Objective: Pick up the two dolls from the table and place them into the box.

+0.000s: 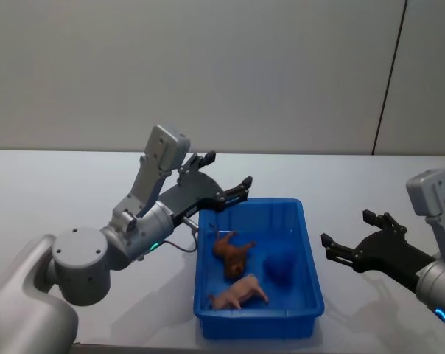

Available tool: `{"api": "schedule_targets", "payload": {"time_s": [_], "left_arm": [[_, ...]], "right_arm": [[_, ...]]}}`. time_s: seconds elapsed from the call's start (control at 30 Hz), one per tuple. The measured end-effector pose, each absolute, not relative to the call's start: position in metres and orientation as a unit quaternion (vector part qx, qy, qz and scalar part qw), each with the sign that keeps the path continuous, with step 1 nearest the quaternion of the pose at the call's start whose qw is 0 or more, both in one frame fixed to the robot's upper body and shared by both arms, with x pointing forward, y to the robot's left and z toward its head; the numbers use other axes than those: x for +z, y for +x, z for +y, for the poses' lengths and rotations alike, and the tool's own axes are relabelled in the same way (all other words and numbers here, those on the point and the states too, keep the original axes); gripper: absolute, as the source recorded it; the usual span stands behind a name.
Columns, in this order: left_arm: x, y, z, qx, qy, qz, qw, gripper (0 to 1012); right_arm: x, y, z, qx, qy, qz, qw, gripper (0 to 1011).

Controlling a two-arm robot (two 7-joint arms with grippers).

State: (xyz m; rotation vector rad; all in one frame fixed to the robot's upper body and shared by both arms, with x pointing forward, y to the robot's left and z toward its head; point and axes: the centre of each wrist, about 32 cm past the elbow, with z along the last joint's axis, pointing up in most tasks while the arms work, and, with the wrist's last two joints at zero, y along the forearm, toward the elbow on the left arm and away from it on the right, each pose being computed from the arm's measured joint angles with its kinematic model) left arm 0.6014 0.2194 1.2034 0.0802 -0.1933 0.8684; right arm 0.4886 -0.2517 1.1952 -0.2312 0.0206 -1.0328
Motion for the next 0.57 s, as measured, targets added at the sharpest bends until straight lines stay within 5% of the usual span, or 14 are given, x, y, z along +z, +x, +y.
{"api": "schedule_targets", "payload": {"time_s": [0.57], "left_arm": [[1.2077,0.5986,0.2089,0.417,0.02,-0.124,0.9,1001]], "right_arm": [[1.1952,0.4886,-0.2517,-0.493,-0.11,0.01,0.863,1001]]}}
